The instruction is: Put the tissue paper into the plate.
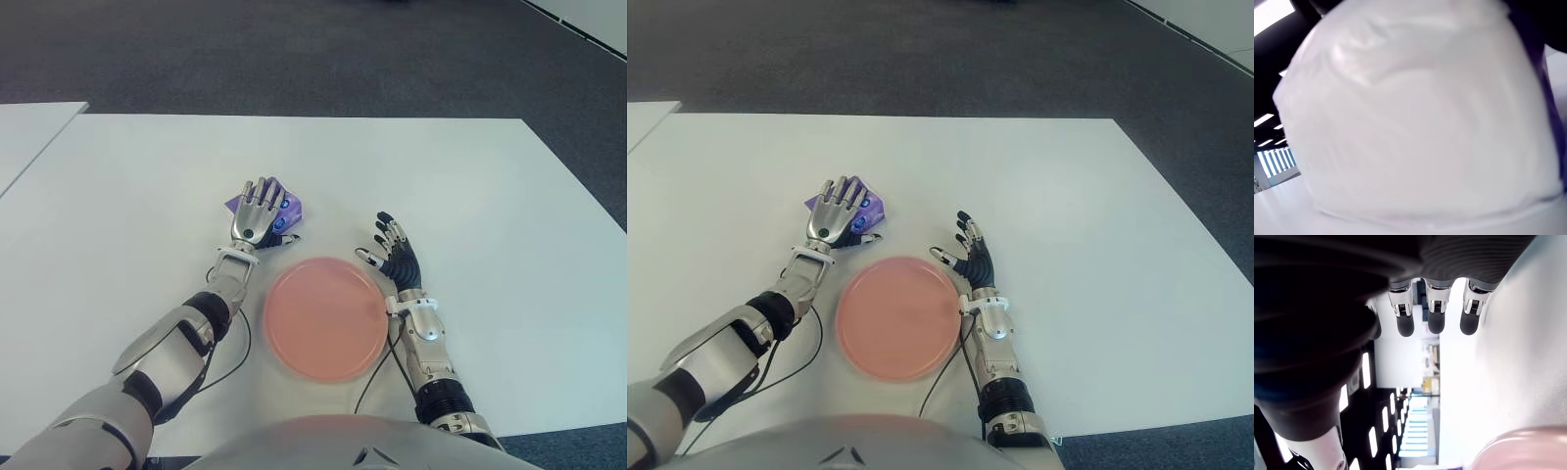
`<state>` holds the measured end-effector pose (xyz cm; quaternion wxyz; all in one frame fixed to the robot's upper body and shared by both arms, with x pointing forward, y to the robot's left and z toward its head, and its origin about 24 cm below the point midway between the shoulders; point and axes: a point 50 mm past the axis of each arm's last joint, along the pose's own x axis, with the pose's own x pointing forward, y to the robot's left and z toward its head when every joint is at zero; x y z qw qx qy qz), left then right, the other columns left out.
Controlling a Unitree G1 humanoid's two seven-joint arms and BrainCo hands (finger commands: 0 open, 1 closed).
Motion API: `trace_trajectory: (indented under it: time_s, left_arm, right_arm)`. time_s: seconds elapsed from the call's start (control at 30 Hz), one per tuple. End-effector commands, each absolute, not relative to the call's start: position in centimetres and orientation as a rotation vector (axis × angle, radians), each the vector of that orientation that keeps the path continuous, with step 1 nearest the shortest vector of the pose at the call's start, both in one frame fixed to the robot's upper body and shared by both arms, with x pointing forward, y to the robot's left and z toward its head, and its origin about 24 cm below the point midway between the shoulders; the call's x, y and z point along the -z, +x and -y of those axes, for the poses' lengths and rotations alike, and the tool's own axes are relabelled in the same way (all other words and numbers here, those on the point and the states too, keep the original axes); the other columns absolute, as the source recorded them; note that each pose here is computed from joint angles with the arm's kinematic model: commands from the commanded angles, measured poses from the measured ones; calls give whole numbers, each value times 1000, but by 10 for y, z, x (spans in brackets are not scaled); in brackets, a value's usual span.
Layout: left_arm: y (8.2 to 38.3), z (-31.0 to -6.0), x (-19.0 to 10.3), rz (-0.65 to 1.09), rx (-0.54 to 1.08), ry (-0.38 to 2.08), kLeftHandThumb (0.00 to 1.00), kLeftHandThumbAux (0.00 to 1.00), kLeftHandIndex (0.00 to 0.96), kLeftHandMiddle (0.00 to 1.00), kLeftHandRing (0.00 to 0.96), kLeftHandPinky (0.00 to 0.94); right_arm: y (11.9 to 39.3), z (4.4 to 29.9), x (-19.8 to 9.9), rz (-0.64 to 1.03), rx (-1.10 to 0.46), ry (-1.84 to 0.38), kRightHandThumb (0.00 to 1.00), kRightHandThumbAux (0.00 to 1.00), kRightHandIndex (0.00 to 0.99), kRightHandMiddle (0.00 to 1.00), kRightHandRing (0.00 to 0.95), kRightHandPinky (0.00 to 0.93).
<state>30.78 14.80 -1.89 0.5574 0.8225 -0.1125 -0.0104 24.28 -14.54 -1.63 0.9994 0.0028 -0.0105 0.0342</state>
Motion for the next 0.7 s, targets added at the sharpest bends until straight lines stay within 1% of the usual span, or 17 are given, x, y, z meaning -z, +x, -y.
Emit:
trace_trajectory:
  time_s: [0.03, 0.2, 0.33, 0.47, 0.5, 0.53, 0.57, 0.6, 0.63, 0.67, 0.7]
  left_arm:
    - [284, -160, 50, 62, 130, 1947, 321, 129, 0, 0, 0, 0]
    - [282, -157, 51, 6, 111, 1943, 342, 142, 0, 0, 0, 0]
    - [281, -154, 49, 25, 55, 1905, 369, 154, 0, 0, 0, 0]
    - [279, -151, 45, 139, -27, 1840, 389, 166, 0, 0, 0, 14]
    - [280, -150, 42, 196, -47, 1837, 392, 172, 0, 0, 0, 28]
    - [280, -149, 40, 237, -62, 1834, 399, 209, 0, 0, 0, 130]
    - [282, -148, 36, 288, -78, 1839, 401, 222, 0, 0, 0, 167]
    - [284, -147, 33, 322, -89, 1842, 442, 276, 0, 0, 0, 254]
    - [284, -146, 32, 337, -94, 1844, 469, 310, 0, 0, 0, 310]
    - [285, -145, 32, 340, -90, 1848, 479, 322, 0, 0, 0, 330]
    - [285, -144, 33, 331, -79, 1853, 562, 368, 0, 0, 45, 373]
  right_arm:
    - [211, 154, 54, -178, -35, 16, 46, 814, 99, 85, 28, 0]
    - [210, 156, 52, -160, -35, 5, 44, 808, 96, 82, 27, 0]
    - [210, 159, 50, -145, -45, -9, 29, 796, 91, 78, 25, 0]
    - [210, 163, 51, -146, -49, -11, 21, 790, 88, 77, 25, 0]
    - [210, 164, 51, -151, -50, -9, 19, 789, 87, 76, 25, 0]
    - [210, 165, 52, -155, -51, -8, 18, 791, 87, 77, 27, 0]
    - [210, 165, 51, -153, -52, -6, 18, 791, 88, 78, 27, 0]
    - [210, 165, 50, -151, -52, -4, 17, 793, 88, 78, 29, 0]
    - [210, 166, 49, -149, -53, -3, 16, 795, 88, 79, 30, 0]
    - [210, 166, 49, -143, -54, -2, 16, 795, 89, 79, 30, 0]
    - [209, 166, 48, -137, -56, -2, 15, 797, 89, 79, 31, 0]
